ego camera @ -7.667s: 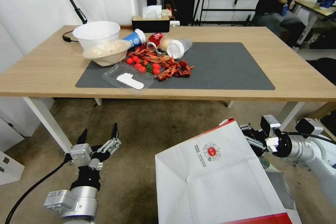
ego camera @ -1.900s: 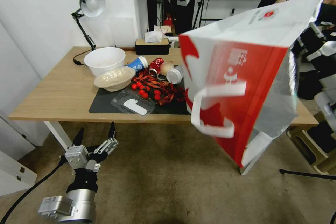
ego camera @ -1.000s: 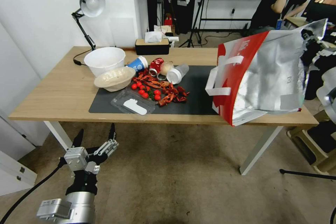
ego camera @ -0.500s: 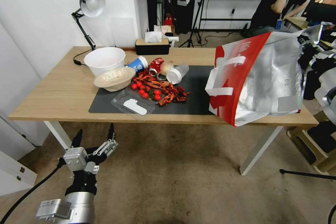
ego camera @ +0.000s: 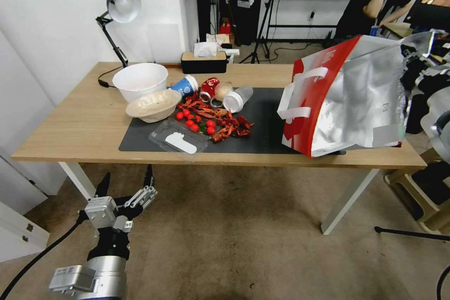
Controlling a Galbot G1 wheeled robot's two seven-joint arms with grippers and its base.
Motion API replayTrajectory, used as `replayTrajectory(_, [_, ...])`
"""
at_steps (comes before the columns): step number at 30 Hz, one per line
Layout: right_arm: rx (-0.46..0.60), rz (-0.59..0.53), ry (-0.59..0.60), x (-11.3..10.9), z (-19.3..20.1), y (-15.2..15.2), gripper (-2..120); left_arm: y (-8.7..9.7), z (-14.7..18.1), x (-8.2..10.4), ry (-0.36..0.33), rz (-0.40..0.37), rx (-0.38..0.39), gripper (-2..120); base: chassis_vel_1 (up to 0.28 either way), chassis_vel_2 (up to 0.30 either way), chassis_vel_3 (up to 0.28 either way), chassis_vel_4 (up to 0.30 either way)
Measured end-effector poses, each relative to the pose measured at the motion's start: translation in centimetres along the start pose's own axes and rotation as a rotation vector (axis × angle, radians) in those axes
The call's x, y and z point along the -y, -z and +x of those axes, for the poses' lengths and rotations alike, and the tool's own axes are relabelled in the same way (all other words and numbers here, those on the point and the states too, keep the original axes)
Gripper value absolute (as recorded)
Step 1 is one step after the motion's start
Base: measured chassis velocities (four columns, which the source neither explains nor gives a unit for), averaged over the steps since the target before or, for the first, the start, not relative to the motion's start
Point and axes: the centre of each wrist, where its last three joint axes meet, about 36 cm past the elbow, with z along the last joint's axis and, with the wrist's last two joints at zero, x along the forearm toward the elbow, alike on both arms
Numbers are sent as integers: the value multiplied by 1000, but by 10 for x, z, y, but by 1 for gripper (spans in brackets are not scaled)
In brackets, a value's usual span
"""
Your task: Pick up the food delivery bag from the floor and place it on the table.
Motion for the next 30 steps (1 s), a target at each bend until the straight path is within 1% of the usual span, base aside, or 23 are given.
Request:
replayTrajectory(7, [-17,5,-27,3,-1,-1,0,1,2,1,5,4,5,100,0,0,0,0])
replayTrajectory(15, [-8,16,-47,4,-3,0,0,1,5,1,12,4,8,100,0,0,0,0])
replayTrajectory(18, [-5,19,-48,4,-4,0,4,1,5,2,12,4,9,100,0,0,0,0])
replayTrajectory(20, [1,23,-47,3,-5,1,15,1,6,2,13,4,10,100,0,0,0,0])
replayTrajectory(21, [1,23,-47,3,-5,1,15,1,6,2,13,4,10,100,0,0,0,0])
replayTrajectory(24, [2,26,-39,3,-5,2,30,1,6,3,14,5,10,100,0,0,0,0])
replayTrajectory(25, [2,26,-39,3,-5,2,30,1,6,3,14,5,10,100,0,0,0,0])
replayTrajectory(27, [2,27,-35,3,-5,2,38,1,6,3,14,5,10,100,0,0,0,0])
replayTrajectory(28, [2,27,-35,3,-5,2,38,1,6,3,14,5,10,100,0,0,0,0])
replayTrajectory(30, [-2,31,-25,3,-5,1,50,1,6,3,14,5,11,100,0,0,0,0])
